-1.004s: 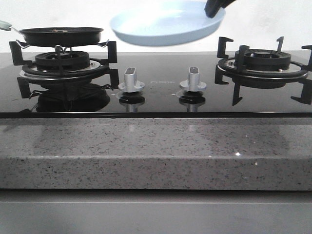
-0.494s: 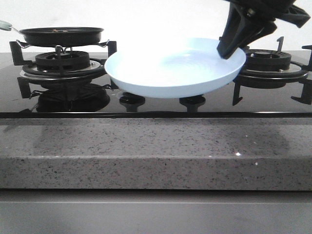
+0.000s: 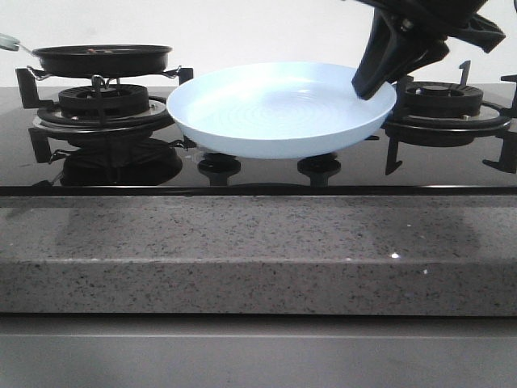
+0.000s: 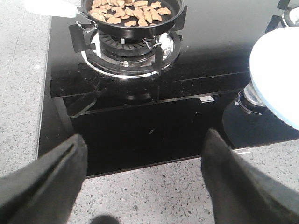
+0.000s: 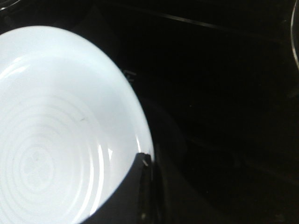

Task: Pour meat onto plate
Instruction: 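Lift the plate with the right gripper and hold it beside the pan, then grasp the pale green pan handle with the left gripper and lift the pan, then tilt the pan over the held plate with the left gripper, pouring meat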

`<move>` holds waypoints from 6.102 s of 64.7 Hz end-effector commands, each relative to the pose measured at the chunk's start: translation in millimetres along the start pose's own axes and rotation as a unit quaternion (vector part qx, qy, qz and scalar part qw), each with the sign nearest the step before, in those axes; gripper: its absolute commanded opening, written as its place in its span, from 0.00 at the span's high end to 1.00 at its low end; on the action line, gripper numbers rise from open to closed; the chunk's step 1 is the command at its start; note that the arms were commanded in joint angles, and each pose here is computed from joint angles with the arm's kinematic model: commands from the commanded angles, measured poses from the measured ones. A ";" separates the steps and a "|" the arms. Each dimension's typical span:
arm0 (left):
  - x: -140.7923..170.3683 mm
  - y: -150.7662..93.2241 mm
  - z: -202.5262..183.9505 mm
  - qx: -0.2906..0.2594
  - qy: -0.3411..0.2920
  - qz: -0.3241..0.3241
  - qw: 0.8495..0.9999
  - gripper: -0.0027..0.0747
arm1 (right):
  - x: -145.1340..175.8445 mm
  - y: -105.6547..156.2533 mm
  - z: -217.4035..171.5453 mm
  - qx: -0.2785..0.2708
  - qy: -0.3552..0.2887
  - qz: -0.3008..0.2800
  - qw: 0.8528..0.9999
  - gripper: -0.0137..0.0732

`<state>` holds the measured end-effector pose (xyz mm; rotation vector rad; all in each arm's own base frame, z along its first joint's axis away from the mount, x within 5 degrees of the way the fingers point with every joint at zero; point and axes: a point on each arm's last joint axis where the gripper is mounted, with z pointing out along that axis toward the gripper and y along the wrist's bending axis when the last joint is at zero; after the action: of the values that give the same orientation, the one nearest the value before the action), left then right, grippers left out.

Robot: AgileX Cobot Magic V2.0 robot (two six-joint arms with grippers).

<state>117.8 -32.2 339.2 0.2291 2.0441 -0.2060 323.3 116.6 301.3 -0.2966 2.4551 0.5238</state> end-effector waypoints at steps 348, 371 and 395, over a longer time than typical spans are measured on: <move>-139.7 -67.1 60.7 0.270 -0.259 0.254 0.892 0.99 | -12.8 6.5 -16.3 -0.008 -0.051 -0.003 0.999 0.98; -138.6 -74.7 58.8 0.247 -0.297 0.374 0.844 0.99 | -12.8 6.5 -16.3 -0.008 -0.051 -0.003 0.999 0.98; -145.0 -59.3 65.8 0.208 -0.268 0.247 0.908 0.99 | -12.8 6.5 -16.3 -0.008 -0.051 -0.003 0.999 0.98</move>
<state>227.7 -127.0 417.6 1.0454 1.3077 -0.3170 324.5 117.0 299.3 -0.3028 2.4580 0.5218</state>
